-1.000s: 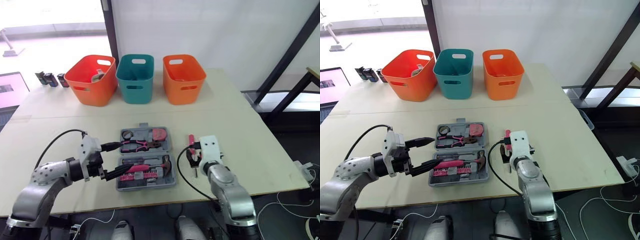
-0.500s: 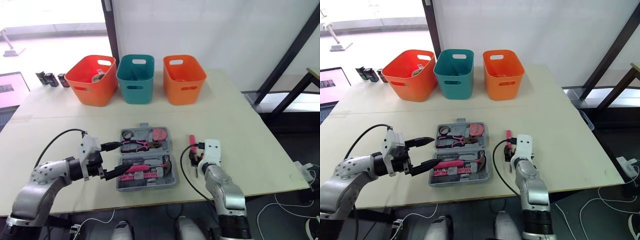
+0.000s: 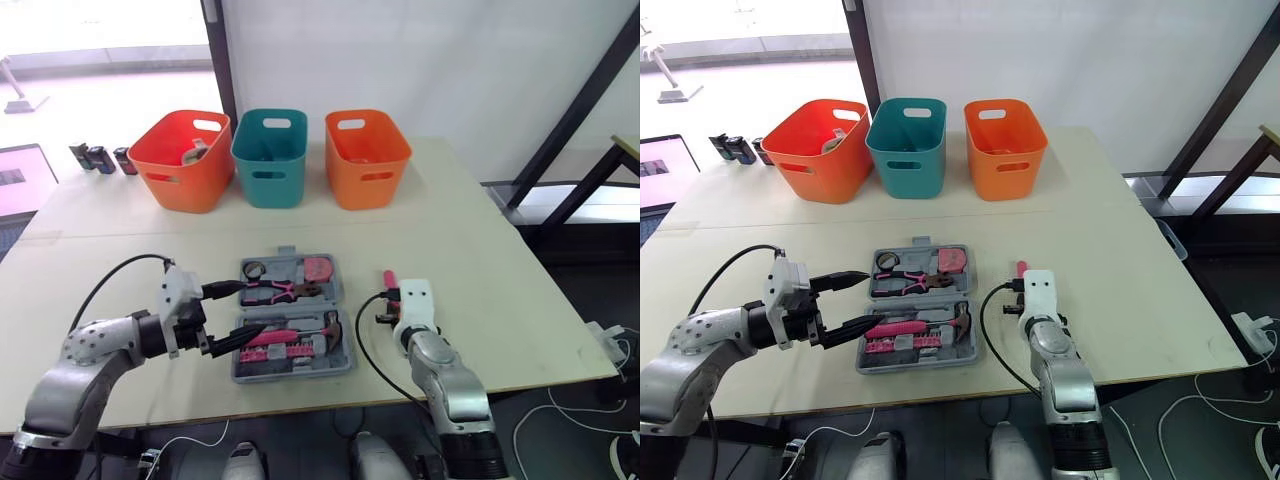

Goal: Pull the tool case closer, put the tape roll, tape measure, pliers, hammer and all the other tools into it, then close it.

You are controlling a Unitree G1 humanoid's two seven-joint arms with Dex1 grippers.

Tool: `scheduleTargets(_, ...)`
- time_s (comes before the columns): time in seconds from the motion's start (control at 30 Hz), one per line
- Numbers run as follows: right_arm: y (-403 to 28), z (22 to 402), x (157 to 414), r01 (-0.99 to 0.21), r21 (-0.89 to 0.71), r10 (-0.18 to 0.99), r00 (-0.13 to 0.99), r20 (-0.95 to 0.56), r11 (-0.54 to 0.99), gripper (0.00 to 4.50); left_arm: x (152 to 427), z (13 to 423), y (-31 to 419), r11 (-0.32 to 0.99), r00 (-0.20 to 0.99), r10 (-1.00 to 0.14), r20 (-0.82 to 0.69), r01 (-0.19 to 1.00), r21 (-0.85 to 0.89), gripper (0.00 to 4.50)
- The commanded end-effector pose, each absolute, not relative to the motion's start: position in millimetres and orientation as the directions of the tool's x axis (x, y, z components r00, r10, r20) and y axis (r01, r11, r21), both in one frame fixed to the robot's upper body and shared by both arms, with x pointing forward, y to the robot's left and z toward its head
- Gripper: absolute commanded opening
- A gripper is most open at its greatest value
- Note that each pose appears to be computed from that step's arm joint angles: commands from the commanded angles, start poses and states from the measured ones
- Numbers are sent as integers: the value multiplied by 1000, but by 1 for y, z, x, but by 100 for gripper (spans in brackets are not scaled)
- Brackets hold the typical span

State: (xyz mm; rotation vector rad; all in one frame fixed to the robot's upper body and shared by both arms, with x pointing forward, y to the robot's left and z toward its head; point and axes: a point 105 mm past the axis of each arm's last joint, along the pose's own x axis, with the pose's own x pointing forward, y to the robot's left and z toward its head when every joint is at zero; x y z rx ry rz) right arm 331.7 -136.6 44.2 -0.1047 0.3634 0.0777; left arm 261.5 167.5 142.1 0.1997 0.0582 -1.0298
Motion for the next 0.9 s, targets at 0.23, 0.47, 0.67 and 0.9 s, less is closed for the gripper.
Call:
scheduleTargets(0.23,-70,176,300,-708,-341,694,696,-186,618,39,261,146,191,531,556,-813,-174,830,170,450)
scheduleTargets(0.47,-43,179,263,-927,-319,811,336,-479,195,39,239,135,216,497,516,-813,-271,856,141,450)
scheduleTargets(0.67,-11,157,258,-979,-191,712,182,-678,68,39,208,124,236,444,444,-820,-361,892,88,450)
scheduleTargets(0.9,19,128,254,-983,-180,592,132,-795,-22,39,192,121,256,440,431,-807,-404,895,78,450)
